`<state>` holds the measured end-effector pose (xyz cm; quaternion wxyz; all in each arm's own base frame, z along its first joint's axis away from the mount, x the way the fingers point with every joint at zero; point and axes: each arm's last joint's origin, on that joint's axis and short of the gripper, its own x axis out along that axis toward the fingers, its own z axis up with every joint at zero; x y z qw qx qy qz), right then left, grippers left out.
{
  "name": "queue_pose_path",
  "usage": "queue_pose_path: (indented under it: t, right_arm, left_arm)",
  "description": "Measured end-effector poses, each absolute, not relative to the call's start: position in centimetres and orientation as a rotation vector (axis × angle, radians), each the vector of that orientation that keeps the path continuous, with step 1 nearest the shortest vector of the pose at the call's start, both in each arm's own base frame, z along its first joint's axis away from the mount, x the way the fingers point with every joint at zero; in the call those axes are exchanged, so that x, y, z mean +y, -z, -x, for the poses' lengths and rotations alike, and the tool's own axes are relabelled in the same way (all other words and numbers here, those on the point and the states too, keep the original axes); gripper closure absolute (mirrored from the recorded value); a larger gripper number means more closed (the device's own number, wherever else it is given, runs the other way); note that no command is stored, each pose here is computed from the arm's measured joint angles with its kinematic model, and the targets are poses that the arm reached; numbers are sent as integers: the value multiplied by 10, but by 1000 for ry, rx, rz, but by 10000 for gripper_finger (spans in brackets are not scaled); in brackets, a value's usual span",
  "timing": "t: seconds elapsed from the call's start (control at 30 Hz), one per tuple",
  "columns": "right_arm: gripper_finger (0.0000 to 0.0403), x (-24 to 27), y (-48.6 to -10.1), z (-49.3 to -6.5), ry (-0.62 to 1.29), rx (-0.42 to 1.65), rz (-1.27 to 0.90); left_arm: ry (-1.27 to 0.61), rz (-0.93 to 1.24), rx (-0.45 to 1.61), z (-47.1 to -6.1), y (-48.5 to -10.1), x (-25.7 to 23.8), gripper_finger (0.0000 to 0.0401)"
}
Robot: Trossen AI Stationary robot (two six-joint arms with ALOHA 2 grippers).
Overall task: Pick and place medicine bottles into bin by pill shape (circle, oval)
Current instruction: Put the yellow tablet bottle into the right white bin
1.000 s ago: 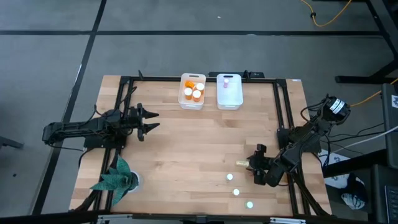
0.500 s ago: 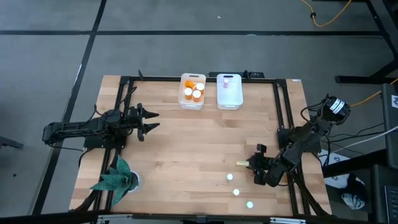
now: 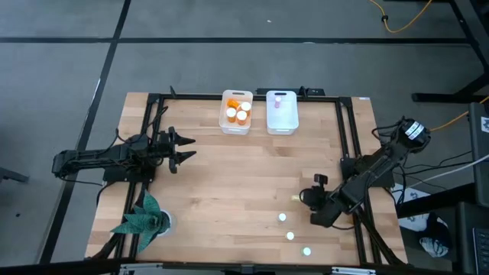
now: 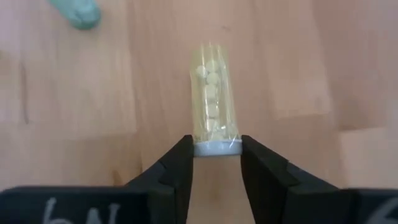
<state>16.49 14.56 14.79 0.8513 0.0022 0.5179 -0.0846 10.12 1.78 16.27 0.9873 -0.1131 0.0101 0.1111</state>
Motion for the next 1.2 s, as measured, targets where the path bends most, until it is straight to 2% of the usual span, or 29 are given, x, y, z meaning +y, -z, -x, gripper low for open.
queue_pose_path:
  t: [0.2,0.4,0.57,0.83,1.2]
  right_arm:
    - [287,146,-192,-180,135,1277,14]
    - [287,143,-227,-193,71,1442,-182]
    - [286,138,-222,-189,81,1600,-334]
    - [286,131,-195,-170,233,1818,-521]
    - [286,127,-175,-155,236,2022,-673]
  left_arm:
    - [-223,227,21,-101,-163,18,164]
    - [-223,227,21,-101,-163,18,164]
    - [-223,227,21,-101,-163,18,164]
    - [-223,227,21,-101,-163,18,164]
    - [-222,227,20,-101,-163,18,164]
